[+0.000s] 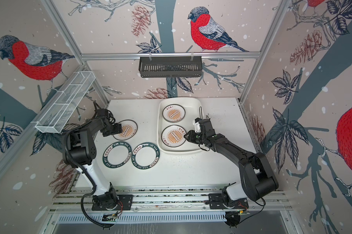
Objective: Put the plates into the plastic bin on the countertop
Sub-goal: 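Move the left gripper to the edge of the sunburst plate on the table, then grip the sunburst plate's edge with the left gripper and tilt it up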
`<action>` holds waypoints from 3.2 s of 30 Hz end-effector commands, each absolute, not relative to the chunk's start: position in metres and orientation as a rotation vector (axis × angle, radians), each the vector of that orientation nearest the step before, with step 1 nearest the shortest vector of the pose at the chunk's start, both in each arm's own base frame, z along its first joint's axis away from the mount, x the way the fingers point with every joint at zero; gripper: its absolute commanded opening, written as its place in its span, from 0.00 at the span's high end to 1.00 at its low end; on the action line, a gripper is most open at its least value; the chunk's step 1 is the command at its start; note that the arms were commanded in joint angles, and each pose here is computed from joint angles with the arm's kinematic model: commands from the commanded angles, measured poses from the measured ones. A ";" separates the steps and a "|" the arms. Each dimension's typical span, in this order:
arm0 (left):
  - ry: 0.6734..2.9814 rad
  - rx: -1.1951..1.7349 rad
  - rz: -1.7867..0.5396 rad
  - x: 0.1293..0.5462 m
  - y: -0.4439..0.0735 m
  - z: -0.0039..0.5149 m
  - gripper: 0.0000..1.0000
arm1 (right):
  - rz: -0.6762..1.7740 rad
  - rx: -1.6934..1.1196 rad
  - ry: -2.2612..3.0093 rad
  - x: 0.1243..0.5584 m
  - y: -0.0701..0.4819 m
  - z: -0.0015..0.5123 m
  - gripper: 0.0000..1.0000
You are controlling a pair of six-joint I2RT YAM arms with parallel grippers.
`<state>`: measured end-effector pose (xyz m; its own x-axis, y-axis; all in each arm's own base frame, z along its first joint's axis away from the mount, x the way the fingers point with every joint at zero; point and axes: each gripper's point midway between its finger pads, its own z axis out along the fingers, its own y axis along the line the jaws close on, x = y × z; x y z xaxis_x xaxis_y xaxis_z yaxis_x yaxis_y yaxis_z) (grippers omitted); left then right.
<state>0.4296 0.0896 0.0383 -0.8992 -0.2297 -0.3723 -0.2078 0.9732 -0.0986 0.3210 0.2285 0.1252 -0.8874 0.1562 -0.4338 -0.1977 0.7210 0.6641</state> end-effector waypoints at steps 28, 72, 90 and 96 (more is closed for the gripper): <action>2.628 -0.097 -0.687 0.452 0.028 0.033 0.47 | 1.060 -0.006 2.404 0.336 0.236 0.140 0.70; 2.613 -0.196 -0.987 0.446 0.001 -0.003 0.67 | 1.175 0.028 2.396 0.355 0.256 0.137 0.77; 2.604 -0.232 -1.017 0.451 0.000 -0.002 0.90 | 1.195 0.027 2.390 0.358 0.260 0.136 0.77; 2.591 -0.241 -1.037 0.454 -0.001 0.002 1.00 | 1.196 0.024 2.383 0.359 0.260 0.139 0.77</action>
<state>0.4589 -0.0141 0.0236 -0.9198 -0.2907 -0.2637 0.0209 0.6347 -0.7725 0.3552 0.2550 0.1298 -0.8970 0.2163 -0.3855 -0.1663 0.6429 0.7477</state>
